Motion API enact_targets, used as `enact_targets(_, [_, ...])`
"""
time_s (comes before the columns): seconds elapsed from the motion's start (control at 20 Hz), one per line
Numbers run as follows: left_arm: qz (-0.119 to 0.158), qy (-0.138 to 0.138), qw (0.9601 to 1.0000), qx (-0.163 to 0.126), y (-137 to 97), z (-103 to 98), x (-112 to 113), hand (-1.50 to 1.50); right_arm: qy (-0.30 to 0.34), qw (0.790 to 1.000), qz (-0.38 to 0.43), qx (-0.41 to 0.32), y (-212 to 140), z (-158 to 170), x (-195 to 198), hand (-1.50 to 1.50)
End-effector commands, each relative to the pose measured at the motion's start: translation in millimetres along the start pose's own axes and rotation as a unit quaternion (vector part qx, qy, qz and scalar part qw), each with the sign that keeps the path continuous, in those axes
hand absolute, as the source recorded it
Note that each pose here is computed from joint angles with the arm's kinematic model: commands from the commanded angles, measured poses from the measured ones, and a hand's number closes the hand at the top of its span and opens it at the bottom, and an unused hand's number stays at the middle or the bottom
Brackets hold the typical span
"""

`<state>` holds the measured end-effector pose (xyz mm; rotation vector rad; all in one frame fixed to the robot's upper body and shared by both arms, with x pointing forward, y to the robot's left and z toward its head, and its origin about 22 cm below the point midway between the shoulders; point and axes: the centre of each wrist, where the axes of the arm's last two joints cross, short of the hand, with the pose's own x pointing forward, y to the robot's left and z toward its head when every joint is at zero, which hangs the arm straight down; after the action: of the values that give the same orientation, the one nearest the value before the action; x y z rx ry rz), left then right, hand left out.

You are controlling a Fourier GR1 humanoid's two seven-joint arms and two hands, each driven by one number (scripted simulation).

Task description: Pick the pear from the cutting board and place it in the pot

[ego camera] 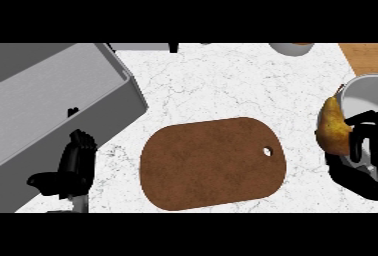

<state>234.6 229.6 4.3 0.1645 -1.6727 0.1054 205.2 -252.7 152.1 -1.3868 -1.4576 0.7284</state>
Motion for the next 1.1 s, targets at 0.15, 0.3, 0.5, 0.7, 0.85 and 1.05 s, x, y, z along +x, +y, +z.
enact_targets(0.15, [0.007, -0.015, 0.9988, -0.047, 3.7, -9.8, 12.5, 0.00, 0.033, 0.999, 0.010, -0.003, 12.1, -45.4, -61.7, 1.50])
enact_targets(0.3, [0.003, -0.006, 0.9992, -0.041, 5.0, -3.8, -0.7, 0.00, 0.045, 0.999, 0.009, 0.008, 4.1, -56.8, -96.0, 1.50])
enact_targets(0.5, [0.004, -0.013, 0.9989, -0.045, 3.7, 4.0, -1.2, 0.00, 0.049, 0.998, -0.005, 0.031, 32.4, -66.1, -133.7, 1.50])
enact_targets(0.7, [-0.003, -0.019, 0.9989, -0.043, -5.9, -0.3, 1.1, 0.00, 0.046, 0.994, -0.004, 0.096, 42.9, -63.0, -172.8, 1.50])
enact_targets(0.85, [-0.002, -0.015, 0.9986, -0.050, -3.8, -3.6, -2.4, 0.00, 0.064, 0.991, 0.011, 0.119, 62.7, -83.6, -183.5, 1.50])
enact_targets(1.05, [0.001, -0.018, 0.9990, -0.040, -2.8, 5.0, -2.8, 0.00, 0.123, 0.978, -0.003, 0.167, 85.3, -70.5, -205.0, 1.50])
